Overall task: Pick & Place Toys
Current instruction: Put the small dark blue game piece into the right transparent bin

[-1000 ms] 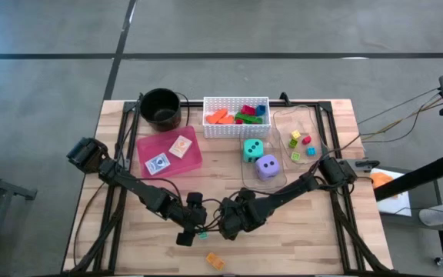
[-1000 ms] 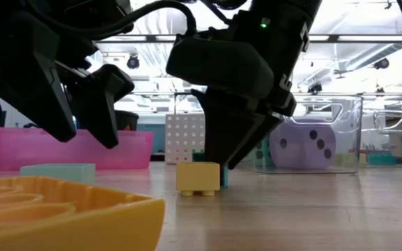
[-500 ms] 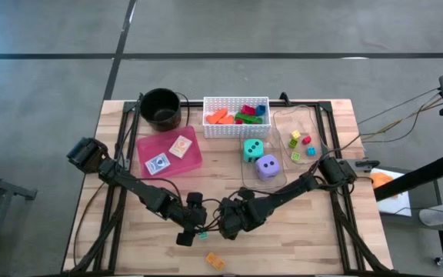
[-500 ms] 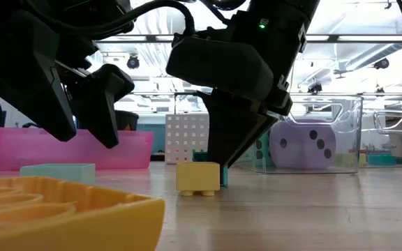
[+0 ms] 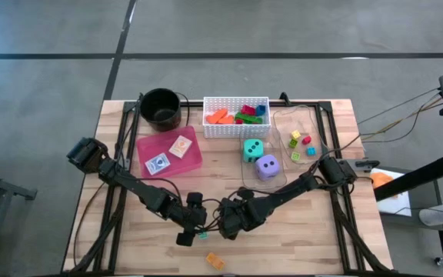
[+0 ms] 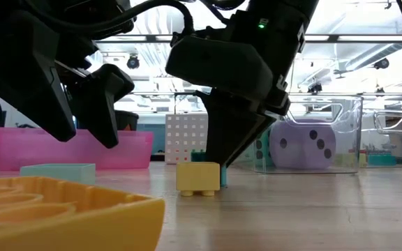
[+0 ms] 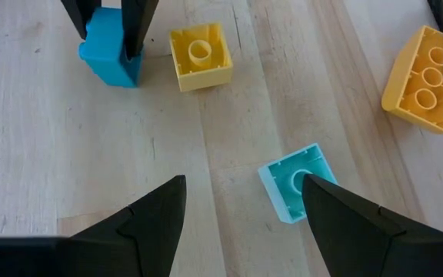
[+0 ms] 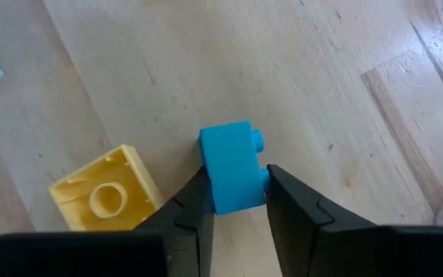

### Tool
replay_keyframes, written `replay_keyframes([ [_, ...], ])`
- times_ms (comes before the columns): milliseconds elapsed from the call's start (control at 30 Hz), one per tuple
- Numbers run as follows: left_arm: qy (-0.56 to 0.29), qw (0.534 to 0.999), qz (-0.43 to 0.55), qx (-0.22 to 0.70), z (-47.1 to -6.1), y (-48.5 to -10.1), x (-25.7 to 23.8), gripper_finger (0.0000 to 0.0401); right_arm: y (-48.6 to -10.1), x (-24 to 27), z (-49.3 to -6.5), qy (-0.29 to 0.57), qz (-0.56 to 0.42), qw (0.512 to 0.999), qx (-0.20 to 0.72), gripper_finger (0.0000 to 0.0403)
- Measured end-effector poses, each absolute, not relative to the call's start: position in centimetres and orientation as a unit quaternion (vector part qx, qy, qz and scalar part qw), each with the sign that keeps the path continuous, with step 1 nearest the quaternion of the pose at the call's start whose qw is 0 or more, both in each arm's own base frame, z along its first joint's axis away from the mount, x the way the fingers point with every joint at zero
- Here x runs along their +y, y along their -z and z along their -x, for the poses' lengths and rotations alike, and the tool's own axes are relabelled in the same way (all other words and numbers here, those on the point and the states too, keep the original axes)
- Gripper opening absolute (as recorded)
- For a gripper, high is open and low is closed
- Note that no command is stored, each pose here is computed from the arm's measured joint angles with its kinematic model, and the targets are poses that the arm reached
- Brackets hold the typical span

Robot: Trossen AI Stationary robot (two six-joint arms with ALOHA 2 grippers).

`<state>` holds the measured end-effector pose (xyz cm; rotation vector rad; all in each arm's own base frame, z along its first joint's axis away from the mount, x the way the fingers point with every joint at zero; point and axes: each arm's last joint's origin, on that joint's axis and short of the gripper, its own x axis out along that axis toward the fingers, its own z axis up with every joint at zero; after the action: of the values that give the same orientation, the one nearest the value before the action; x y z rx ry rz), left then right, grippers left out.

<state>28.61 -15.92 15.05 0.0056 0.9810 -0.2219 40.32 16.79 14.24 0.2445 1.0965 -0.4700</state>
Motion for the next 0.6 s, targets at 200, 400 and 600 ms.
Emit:
replay_keyframes([
  [200,0.106,0.876,-0.003,0.470,-28.60,-15.05,-15.92,0.0264,-14.25,16.77,-40.36,0.221,-0.116,0.821,0.514,0.0111],
  [400,0.106,0.876,-0.003,0.470,-28.60,-15.05,-15.92,0.0264,-14.25,16.77,-40.36,0.221,-0.116,0.821,0.514,0.0111],
  [600,0.106,0.876,-0.003,0.470,-28.60,-15.05,-15.92,0.0264,-14.26,16.76,-40.38,0.221,-0.116,0.821,0.513,0.0091],
])
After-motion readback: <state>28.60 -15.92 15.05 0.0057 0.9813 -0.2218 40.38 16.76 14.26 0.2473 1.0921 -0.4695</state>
